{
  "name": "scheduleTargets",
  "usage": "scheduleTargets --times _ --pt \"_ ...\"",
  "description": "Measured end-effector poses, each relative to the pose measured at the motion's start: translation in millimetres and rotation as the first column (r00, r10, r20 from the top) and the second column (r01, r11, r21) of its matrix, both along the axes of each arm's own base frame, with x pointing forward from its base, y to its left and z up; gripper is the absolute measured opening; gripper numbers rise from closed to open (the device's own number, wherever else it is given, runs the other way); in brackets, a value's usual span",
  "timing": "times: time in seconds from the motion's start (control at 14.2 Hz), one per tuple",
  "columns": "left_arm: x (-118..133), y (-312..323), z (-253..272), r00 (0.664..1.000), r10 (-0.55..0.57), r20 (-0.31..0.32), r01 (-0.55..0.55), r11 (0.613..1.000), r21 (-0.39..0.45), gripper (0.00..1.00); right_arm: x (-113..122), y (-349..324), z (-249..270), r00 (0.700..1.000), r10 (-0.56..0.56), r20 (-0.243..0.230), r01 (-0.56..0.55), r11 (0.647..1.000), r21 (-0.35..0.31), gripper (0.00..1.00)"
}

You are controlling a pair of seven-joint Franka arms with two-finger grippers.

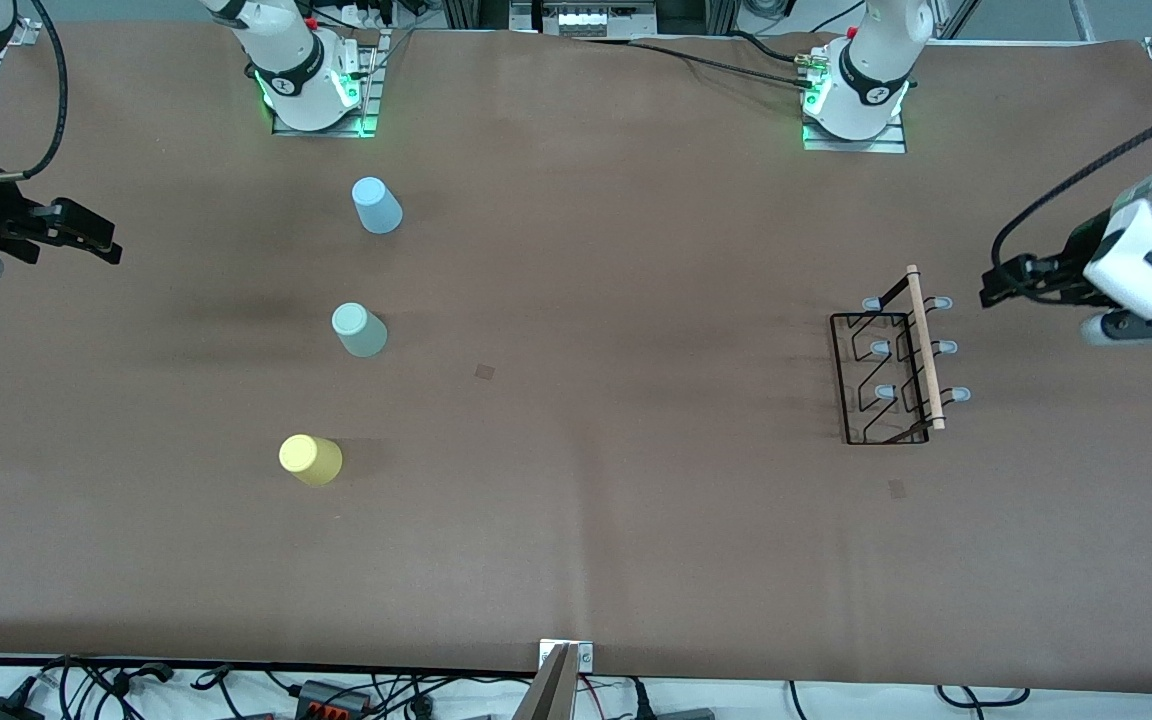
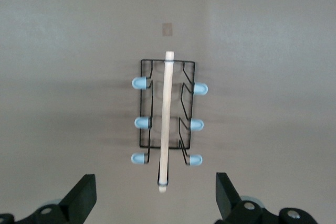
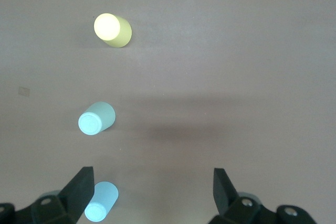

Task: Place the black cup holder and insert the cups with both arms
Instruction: 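Reach the left gripper to the holder while the right gripper reaches cups, then grasp the holder's wooden dowel with the left gripper while the right gripper descends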

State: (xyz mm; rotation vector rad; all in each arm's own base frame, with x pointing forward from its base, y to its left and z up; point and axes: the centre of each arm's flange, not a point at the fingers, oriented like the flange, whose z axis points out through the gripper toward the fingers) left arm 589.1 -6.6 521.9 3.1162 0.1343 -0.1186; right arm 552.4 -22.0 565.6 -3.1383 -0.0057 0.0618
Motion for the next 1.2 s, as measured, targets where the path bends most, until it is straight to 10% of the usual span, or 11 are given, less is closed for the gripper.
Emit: scheduleTargets --times 0.7,1.2 --pt "-1.0 -5.1 -166.6 0.997 -0.066 0.030 0.065 0.997 0.042 0.96 35.8 71.3 -120.7 0.980 0.075 -0.183 -0.077 0.997 -0.005 1.00" --pt "-20.5 -13.7 -189.5 0.996 -0.085 -0.006 0.086 0.996 0.040 0.50 28.8 107.4 -177.4 0.990 0.041 -0.137 -0.045 0.999 -0.022 1.00"
